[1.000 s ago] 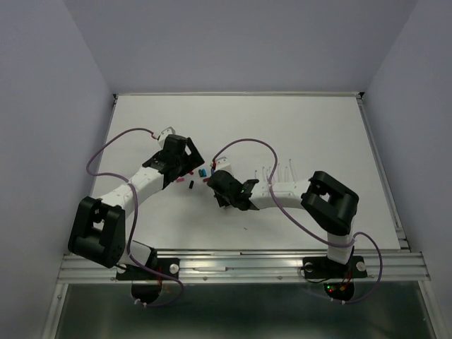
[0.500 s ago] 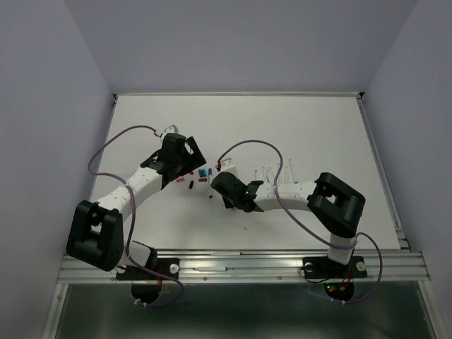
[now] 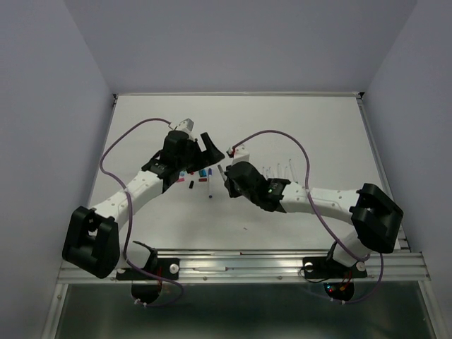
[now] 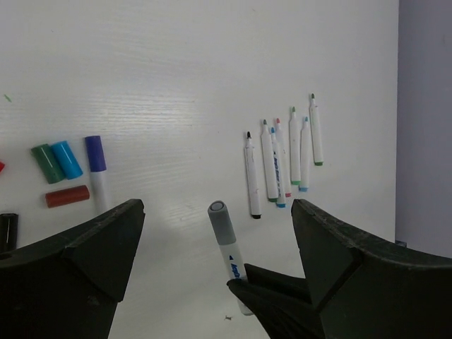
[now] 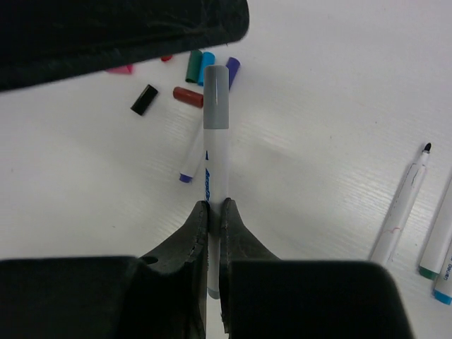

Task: Open the pen caps

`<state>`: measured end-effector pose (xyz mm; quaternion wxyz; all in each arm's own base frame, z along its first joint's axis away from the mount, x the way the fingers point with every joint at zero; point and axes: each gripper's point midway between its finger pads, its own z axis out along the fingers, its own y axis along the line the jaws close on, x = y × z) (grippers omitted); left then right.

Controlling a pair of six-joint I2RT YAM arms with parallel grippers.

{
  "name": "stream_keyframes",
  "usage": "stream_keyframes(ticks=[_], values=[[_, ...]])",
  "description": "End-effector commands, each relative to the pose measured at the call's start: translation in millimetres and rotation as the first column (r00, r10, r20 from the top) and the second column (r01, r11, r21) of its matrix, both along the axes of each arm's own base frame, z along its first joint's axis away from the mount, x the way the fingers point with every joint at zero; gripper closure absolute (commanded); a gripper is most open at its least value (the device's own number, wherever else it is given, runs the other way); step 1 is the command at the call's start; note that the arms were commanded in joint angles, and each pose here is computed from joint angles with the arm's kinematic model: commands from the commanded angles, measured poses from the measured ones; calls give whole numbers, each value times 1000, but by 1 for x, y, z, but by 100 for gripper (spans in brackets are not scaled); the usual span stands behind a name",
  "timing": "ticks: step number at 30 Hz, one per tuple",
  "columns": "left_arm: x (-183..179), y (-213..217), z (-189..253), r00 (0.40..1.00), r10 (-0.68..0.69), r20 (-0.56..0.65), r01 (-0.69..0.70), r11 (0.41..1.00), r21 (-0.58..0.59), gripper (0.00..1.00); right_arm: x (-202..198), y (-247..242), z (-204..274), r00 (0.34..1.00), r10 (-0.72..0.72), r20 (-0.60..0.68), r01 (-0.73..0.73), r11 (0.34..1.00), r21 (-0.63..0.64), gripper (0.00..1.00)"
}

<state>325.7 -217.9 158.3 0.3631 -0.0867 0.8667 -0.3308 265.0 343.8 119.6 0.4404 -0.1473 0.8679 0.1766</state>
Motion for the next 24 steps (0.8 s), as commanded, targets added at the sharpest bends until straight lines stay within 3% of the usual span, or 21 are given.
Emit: stream_keyframes(ticks=[1, 8, 14, 20, 24], values=[[2, -13, 15, 998, -37, 51, 40, 998, -46, 4, 11, 13, 35, 997, 9, 74, -18, 993, 120, 99], [2, -27, 15, 998, -53, 43, 56, 997, -53, 17, 14, 16, 44, 996, 5, 93, -18, 991, 134, 99], [5, -28, 12, 998, -51, 39, 53, 998, -42, 23, 19, 17, 55, 993, -16, 114, -2, 989, 149, 99], [6, -30, 12, 998, -51, 35, 53, 998, -47, 51, 23, 19, 54, 994, -11, 110, -5, 989, 150, 99], [6, -29, 12, 998, -48, 37, 50, 998, -46, 58, 22, 21, 54, 994, -4, 106, -12, 988, 153, 99]])
